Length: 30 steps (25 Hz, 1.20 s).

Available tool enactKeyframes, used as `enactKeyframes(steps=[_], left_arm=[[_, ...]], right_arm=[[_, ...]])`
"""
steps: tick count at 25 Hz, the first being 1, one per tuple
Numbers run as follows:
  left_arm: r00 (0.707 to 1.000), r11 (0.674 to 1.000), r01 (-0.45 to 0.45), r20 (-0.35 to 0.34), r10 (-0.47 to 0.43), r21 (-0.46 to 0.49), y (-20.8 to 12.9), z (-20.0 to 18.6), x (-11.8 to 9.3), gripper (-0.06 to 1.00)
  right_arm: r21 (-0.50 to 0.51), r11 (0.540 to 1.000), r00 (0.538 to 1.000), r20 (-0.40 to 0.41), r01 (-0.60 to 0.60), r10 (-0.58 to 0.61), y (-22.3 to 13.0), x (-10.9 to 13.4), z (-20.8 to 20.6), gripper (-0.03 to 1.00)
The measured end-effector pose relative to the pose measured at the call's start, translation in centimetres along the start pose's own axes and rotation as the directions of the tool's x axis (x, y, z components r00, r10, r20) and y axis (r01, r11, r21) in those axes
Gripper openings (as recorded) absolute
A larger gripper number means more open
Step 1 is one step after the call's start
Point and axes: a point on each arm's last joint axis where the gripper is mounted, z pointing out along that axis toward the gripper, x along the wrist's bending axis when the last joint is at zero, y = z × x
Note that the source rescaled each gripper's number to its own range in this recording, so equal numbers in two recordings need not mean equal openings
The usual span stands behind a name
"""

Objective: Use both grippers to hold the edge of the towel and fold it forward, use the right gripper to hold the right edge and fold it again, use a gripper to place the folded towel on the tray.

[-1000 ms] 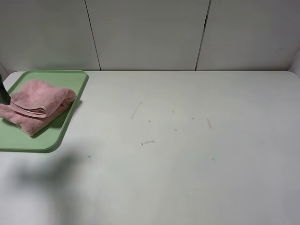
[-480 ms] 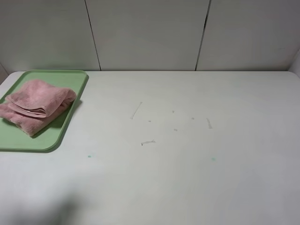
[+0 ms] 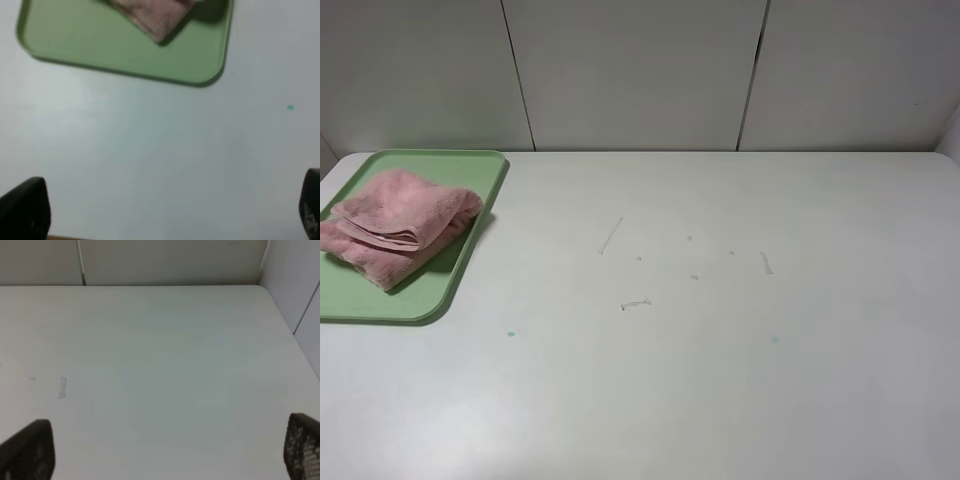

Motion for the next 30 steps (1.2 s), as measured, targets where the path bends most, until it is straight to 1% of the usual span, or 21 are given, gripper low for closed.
enactKeyframes(steps=[5, 7, 10, 14, 18, 19, 21, 26, 30], left_arm=[[0.998, 0.994, -0.018, 0.052, 0.024, -0.110, -1.7, -1.8, -0.4, 1.00], [0.997, 0.989, -0.045, 0.060, 0.053, -0.139, -2.2, -2.2, -0.5, 1.00], [0.995, 0.984, -0.058, 0.065, 0.070, -0.170, -3.2, -2.3, -0.5, 1.00], [0.992, 0.981, -0.082, 0.077, 0.097, -0.175, -5.5, -1.1, -0.4, 1.00], [0.984, 0.966, -0.122, 0.099, 0.148, -0.226, -7.7, 0.8, -0.2, 1.00], [0.981, 0.957, -0.132, 0.104, 0.163, -0.256, -8.0, 1.2, -0.2, 1.00], [0.976, 0.949, -0.148, 0.111, 0.185, -0.279, -8.6, 2.0, -0.1, 1.00], [0.974, 0.922, -0.153, 0.103, 0.201, -0.356, -9.4, 1.6, 0.0, 1.00], [0.973, 0.916, -0.162, 0.097, 0.211, -0.366, -9.5, 1.5, 0.1, 1.00]], right_arm=[[0.000, 1.000, 1.000, 0.000, 0.000, 0.000, 0.0, 0.0, 0.0, 1.00], [0.000, 1.000, 1.000, 0.000, 0.000, 0.000, 0.0, 0.0, 0.0, 1.00], [0.000, 1.000, 1.000, 0.000, 0.000, 0.000, 0.0, 0.0, 0.0, 1.00], [0.000, 1.000, 1.000, 0.000, 0.000, 0.000, 0.0, 0.0, 0.0, 1.00], [0.000, 1.000, 1.000, 0.000, 0.000, 0.000, 0.0, 0.0, 0.0, 1.00], [0.000, 1.000, 1.000, 0.000, 0.000, 0.000, 0.0, 0.0, 0.0, 1.00], [0.000, 1.000, 1.000, 0.000, 0.000, 0.000, 0.0, 0.0, 0.0, 1.00], [-0.001, 1.000, 1.000, 0.000, 0.000, 0.000, 0.0, 0.0, 0.0, 1.00], [-0.001, 1.000, 1.000, 0.000, 0.000, 0.000, 0.0, 0.0, 0.0, 1.00]])
